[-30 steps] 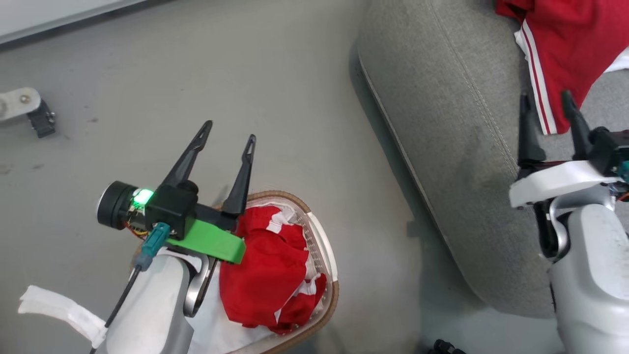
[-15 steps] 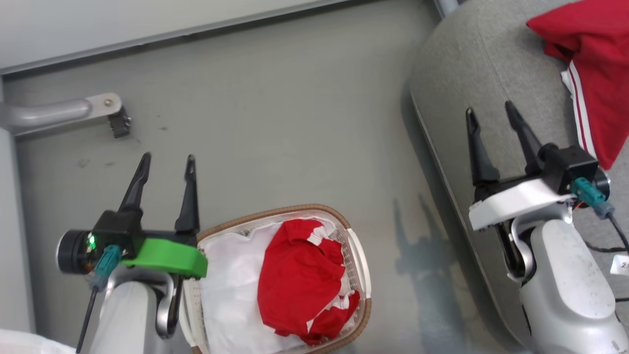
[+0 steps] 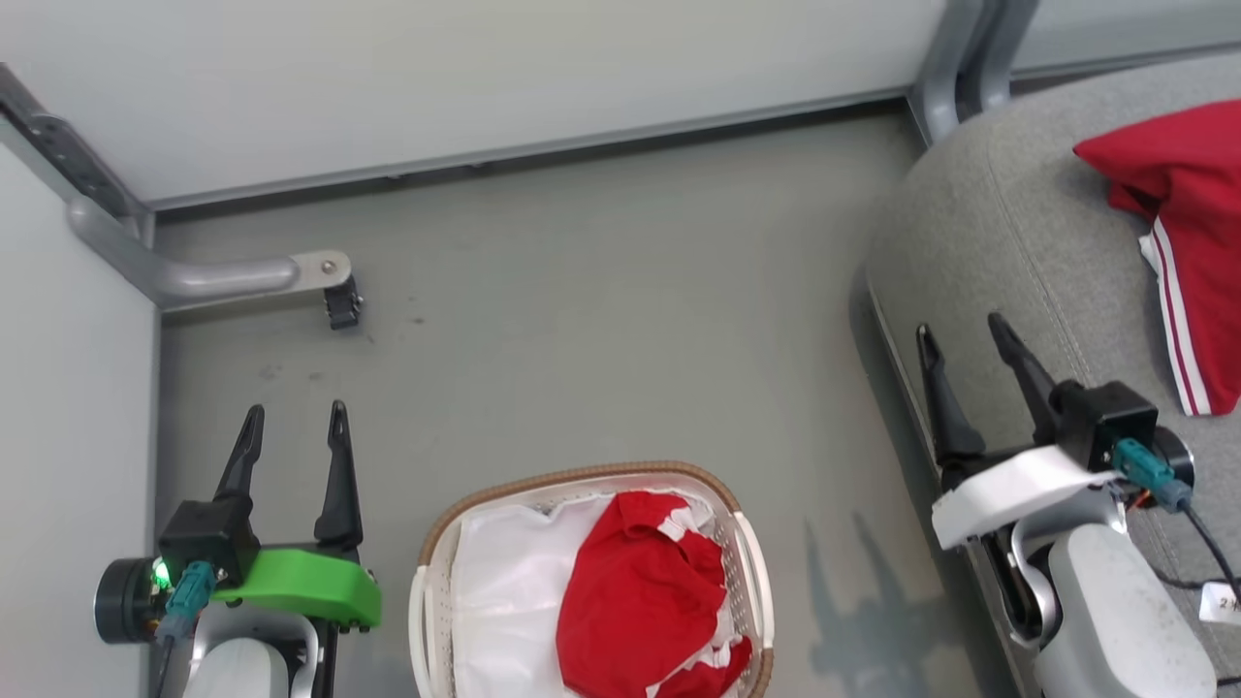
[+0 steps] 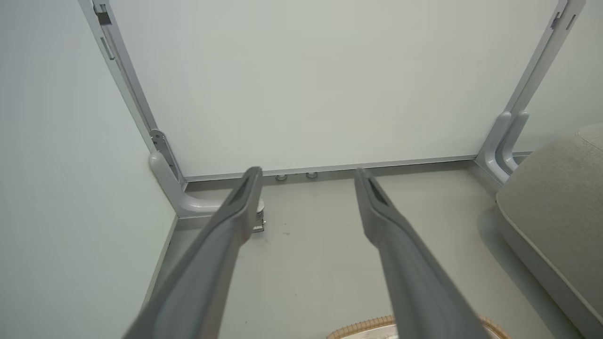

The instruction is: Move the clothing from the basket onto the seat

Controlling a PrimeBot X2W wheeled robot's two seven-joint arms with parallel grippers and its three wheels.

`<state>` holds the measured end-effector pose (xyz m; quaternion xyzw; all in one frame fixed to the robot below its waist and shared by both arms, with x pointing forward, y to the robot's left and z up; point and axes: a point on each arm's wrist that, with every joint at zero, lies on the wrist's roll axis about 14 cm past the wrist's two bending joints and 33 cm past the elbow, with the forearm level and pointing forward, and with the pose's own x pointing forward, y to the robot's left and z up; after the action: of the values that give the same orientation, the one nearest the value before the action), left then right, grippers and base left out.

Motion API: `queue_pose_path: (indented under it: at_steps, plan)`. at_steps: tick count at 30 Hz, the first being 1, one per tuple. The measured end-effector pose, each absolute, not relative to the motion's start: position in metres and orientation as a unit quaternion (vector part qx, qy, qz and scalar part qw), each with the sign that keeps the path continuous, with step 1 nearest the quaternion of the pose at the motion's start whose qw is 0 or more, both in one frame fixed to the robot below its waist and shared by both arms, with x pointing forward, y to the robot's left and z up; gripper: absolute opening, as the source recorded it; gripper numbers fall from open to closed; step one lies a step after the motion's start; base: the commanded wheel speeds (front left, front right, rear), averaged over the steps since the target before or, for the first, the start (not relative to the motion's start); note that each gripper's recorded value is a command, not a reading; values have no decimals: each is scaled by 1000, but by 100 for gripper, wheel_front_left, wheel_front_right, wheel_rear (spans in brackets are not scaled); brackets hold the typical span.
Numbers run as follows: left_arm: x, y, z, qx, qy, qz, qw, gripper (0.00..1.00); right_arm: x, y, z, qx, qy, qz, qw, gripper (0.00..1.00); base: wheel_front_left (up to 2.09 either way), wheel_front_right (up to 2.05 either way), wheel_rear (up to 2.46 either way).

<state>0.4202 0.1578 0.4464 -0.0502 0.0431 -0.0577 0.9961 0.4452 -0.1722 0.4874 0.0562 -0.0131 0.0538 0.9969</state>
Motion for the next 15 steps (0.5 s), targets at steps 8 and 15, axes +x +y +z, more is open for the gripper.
queue_pose_path:
  at_steps: [8,15]
  plan:
    - [392,173,452,-50,42,-36,997,100,424,-158,489,66,-9,70,995,100,0,0,0]
    - [367,180,455,-55,38,-24,997,100,403,-152,490,76,-10,73,994,100,0,0,0]
